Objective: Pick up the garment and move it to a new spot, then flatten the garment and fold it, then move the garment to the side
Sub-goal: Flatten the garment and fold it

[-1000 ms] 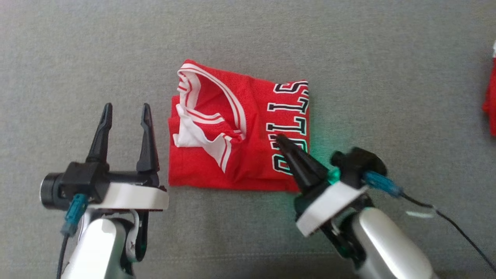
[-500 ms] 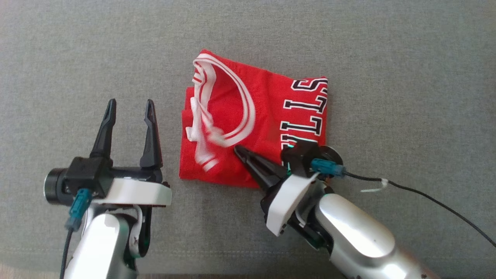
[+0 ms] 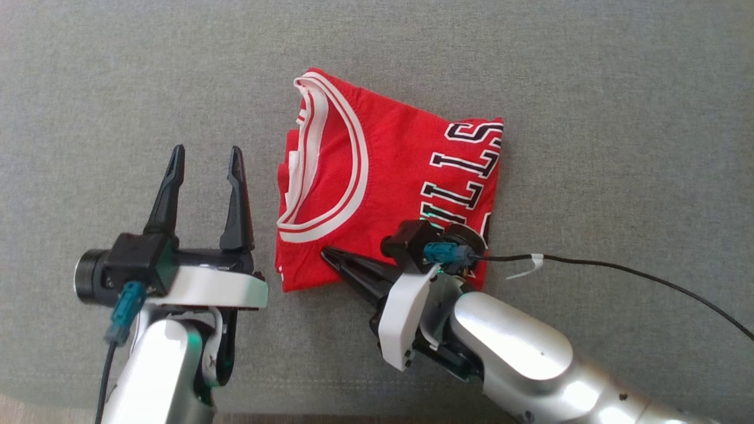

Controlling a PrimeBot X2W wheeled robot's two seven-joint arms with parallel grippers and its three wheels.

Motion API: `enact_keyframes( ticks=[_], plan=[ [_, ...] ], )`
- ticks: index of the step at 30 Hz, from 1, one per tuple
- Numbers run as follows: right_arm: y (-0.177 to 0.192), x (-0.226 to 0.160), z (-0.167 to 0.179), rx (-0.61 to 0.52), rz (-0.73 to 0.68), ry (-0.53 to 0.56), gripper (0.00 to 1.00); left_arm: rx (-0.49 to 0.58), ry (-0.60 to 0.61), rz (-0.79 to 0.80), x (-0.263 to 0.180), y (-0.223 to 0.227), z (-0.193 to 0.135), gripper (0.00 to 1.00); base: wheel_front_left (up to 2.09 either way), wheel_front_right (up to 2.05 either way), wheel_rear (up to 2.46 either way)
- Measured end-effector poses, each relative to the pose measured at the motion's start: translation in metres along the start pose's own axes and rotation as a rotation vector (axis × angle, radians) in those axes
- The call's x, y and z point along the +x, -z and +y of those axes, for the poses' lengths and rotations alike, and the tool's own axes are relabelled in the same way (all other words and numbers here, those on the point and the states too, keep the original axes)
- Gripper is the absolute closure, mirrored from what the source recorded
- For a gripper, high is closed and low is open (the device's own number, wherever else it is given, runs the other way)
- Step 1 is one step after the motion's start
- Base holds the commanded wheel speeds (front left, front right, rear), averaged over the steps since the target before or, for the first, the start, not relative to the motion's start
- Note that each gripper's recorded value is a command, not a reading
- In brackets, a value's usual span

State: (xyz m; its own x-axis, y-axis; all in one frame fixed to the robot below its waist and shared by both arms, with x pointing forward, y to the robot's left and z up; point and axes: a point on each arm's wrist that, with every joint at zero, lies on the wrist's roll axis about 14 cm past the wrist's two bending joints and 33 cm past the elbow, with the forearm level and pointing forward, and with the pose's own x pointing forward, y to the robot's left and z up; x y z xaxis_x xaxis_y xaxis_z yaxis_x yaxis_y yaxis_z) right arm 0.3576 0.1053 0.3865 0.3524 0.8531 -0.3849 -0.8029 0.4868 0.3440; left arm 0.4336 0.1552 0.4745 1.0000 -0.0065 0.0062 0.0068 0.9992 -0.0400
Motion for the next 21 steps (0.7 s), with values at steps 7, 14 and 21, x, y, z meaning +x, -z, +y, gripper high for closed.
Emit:
enact_keyframes(
  ticks=[7,14,21],
  plan=[
    [-0.039,-0.008,-0.011,-0.020,-0.132,0.042,0.78,-0.004,0.003,-0.013,0.000,-0.005,-0.002,0.00,0.00,0.00,0.00],
    [-0.088,-0.069,-0.057,-0.018,-0.387,0.248,0.00,-0.007,0.011,-0.041,0.002,-0.013,-0.006,0.00,0.00,0.00,0.00],
    [-0.114,-0.163,-0.112,-0.045,-0.586,0.574,0.00,0.002,0.033,-0.058,0.000,-0.019,-0.011,0.00,0.00,0.00,0.00]
  ],
)
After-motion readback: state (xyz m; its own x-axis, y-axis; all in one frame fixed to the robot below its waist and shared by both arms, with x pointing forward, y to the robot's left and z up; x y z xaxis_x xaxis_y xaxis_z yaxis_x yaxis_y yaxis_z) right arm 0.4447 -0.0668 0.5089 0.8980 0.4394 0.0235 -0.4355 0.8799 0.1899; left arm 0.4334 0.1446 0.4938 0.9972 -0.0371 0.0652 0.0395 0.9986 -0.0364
